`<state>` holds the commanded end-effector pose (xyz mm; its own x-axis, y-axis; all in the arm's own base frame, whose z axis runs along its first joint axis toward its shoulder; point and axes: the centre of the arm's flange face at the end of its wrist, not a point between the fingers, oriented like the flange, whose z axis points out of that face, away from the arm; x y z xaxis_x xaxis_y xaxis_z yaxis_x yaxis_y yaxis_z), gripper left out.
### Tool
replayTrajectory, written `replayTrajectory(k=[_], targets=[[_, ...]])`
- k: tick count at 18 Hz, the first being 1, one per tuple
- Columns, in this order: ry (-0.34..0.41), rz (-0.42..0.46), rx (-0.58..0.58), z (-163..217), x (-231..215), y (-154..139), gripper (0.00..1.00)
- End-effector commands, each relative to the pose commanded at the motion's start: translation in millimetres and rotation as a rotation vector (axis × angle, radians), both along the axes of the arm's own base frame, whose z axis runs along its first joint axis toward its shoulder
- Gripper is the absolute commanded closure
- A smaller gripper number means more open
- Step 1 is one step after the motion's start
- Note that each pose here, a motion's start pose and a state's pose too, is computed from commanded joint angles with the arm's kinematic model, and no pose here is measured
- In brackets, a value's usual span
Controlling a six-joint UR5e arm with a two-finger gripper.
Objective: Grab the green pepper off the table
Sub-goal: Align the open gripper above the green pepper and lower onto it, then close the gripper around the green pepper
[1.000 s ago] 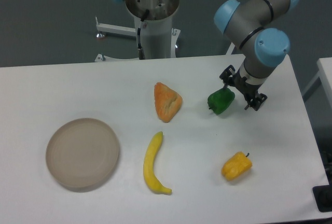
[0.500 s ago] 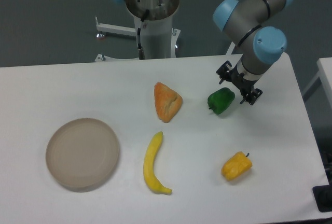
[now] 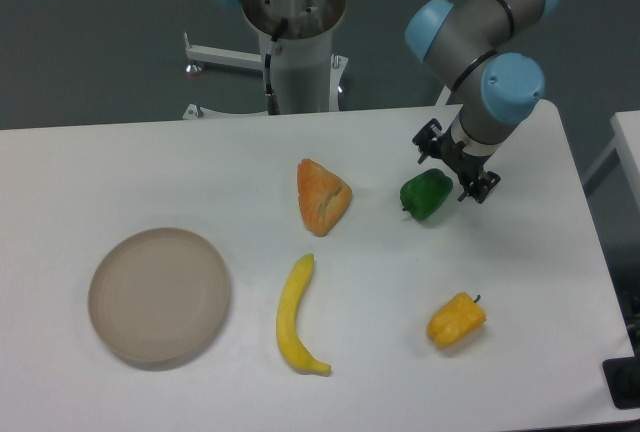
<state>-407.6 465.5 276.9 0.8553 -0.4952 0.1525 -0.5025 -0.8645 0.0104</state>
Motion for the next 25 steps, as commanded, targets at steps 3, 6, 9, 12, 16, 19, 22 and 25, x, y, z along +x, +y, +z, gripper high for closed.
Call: replayTrajectory(k=[3, 6, 9, 12, 16, 19, 22, 25], targets=[[-0.002, -0.002, 0.010, 0, 1, 2, 0.00], [-0.015, 0.002, 0.007, -6, 4, 0, 0.00], [-0.023, 0.003, 0.016, -7, 6, 1, 0.00], [-0.030, 0.002, 0.019, -8, 7, 2, 0.00], [-0.037, 0.006, 0.035, -8, 7, 3, 0.00], [-0.025, 0.004, 0.042, -9, 6, 5, 0.00], [-0.033, 0.003, 0.038, -15, 9, 3, 0.00], [-0.031, 0.002, 0.040, -17, 9, 3, 0.00]])
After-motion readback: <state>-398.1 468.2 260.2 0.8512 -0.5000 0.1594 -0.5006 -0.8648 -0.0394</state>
